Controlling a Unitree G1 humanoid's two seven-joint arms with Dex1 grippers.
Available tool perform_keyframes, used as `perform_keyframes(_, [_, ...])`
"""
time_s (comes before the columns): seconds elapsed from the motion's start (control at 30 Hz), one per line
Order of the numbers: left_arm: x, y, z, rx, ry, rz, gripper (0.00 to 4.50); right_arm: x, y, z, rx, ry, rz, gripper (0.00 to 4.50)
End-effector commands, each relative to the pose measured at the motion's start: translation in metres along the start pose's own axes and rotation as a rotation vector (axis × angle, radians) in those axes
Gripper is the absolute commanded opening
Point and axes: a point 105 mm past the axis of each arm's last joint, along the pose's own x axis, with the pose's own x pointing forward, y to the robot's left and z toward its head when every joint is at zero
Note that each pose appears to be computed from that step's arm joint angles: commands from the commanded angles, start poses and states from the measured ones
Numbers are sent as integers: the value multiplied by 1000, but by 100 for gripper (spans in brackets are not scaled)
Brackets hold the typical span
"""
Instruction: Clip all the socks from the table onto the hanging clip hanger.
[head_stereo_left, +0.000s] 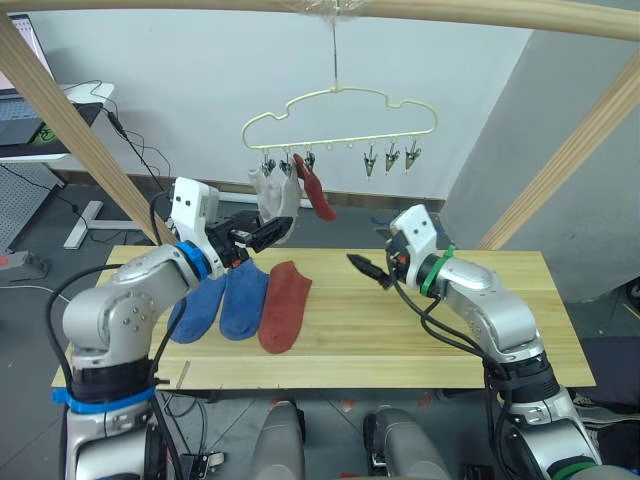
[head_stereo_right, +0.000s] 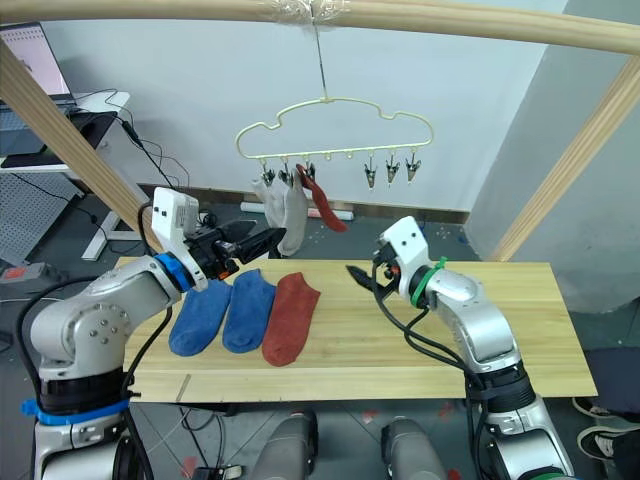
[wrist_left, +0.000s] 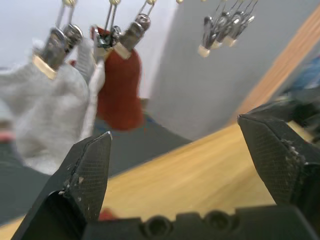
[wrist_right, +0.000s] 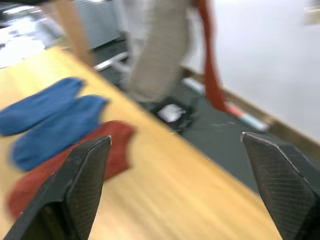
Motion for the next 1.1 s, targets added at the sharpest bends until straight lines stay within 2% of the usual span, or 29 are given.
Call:
perform_keyframes(0.03, [-11, -24, 10, 72, -36, -182, 450, -7, -9, 35, -36, -138, -111, 445])
perform_keyframes(0.07, [-14, -30, 13, 52, -52, -242, 450, -8, -12, 43, -40, -174, -150, 445])
perform_keyframes(0.13, [-17, -35, 21, 76, -92, -297, 450, -5, -16, 53, -31, -220, -207, 409])
perform_keyframes(0.23, [-18, -37, 25, 160, -129, -335, 450, 3, -17, 58, -59, -244, -259, 317])
perform_keyframes(0.5, [-16, -39, 43, 259, -261, -322, 450, 31, -21, 66, -15, -291, -332, 317])
perform_keyframes(0.77, [-24, -46, 44, 283, -268, -360, 450, 51, -34, 64, 41, -296, -397, 317])
perform_keyframes(1.1, [-25, -46, 41, 278, -263, -344, 450, 66, -34, 72, 74, -326, -390, 317])
